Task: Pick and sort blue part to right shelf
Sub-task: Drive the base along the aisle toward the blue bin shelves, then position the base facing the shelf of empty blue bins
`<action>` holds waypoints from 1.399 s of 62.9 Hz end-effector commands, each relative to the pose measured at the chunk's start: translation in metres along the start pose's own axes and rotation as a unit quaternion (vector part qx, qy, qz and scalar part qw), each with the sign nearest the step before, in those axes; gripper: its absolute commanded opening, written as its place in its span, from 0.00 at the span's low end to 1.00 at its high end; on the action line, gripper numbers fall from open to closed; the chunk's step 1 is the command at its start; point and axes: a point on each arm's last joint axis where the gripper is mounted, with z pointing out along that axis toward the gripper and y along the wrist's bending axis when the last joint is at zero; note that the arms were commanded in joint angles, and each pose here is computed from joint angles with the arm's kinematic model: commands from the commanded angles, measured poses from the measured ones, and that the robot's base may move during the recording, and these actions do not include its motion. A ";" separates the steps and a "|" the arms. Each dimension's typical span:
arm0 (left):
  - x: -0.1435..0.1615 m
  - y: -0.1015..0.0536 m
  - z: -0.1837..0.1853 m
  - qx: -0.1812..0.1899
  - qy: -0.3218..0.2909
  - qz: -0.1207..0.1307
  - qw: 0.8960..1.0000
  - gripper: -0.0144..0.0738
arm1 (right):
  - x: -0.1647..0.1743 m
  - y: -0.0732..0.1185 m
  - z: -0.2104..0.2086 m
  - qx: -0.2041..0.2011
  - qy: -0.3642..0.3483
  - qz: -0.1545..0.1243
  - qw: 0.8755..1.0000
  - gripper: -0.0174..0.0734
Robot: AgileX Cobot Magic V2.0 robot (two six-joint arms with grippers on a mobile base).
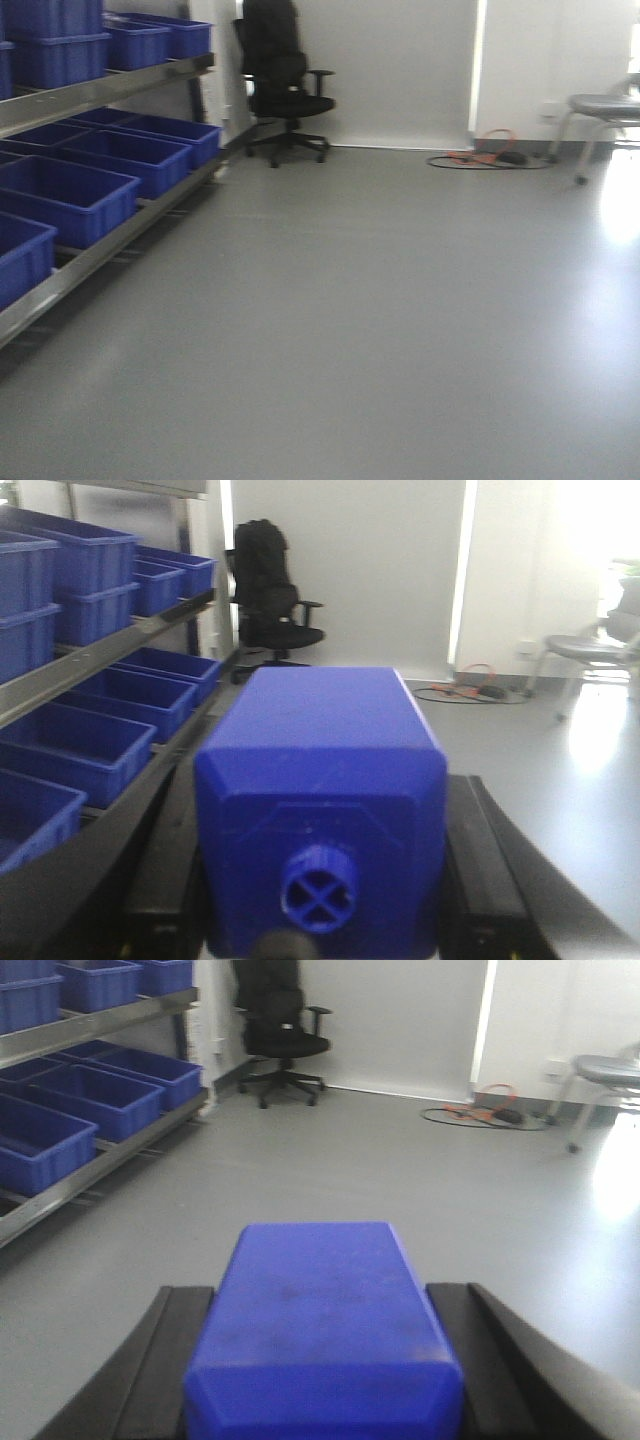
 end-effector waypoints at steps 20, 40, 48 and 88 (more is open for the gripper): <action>-0.017 0.001 -0.001 -0.006 -0.055 -0.007 0.998 0.46 | -0.018 0.000 -0.002 0.002 -0.058 -0.004 0.998 0.66; -0.017 0.001 -0.001 -0.006 -0.055 -0.007 0.998 0.46 | -0.018 0.000 -0.002 0.002 -0.058 -0.004 0.998 0.66; -0.017 0.001 -0.001 -0.006 -0.055 -0.007 0.998 0.46 | -0.018 0.000 -0.002 0.002 -0.058 -0.004 0.998 0.66; -0.017 0.001 -0.001 -0.006 -0.055 -0.007 0.998 0.46 | -0.018 0.000 -0.002 0.002 -0.058 -0.004 0.998 0.66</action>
